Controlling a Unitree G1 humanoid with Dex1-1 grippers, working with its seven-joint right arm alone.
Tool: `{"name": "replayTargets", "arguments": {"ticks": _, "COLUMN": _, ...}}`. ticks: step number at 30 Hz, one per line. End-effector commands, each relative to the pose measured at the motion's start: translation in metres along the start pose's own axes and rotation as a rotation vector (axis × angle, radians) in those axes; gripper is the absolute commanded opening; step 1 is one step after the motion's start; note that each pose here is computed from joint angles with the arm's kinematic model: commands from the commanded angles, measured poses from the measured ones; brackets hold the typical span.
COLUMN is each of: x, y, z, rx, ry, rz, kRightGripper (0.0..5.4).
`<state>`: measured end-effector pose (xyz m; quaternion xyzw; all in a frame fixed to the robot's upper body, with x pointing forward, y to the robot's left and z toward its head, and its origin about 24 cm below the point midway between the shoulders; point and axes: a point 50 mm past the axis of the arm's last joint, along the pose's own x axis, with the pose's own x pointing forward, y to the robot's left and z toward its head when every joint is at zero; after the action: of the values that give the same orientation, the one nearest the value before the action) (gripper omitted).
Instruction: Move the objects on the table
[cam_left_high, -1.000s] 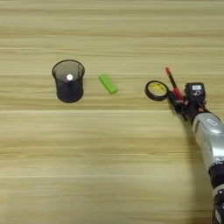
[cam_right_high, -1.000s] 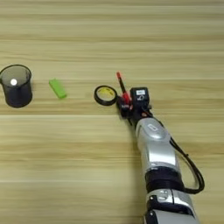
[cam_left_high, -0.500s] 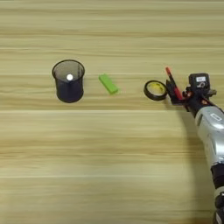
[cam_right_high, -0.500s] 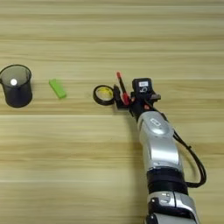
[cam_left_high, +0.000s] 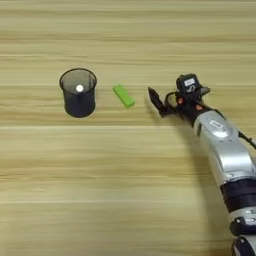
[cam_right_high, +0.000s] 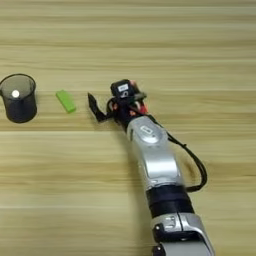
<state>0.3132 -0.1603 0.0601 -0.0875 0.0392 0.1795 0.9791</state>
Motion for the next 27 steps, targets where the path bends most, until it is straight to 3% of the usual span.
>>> {"name": "replayTargets", "arguments": {"ticks": 1, "x": 0.018, "y": 0.003, "z": 0.038, "rx": -0.087, "ry": -0.133, "rz": 0.053, "kRightGripper": 5.37}}
{"name": "replayTargets", "arguments": {"ticks": 12, "x": 0.036, "y": 0.021, "z": 0.036, "rx": -0.072, "ry": -0.143, "rz": 0.195, "kRightGripper": 5.37}}
{"name": "replayTargets", "arguments": {"ticks": 27, "x": 0.049, "y": 0.031, "z": 0.025, "rx": -0.046, "ry": -0.104, "rz": 0.266, "kRightGripper": 5.37}}
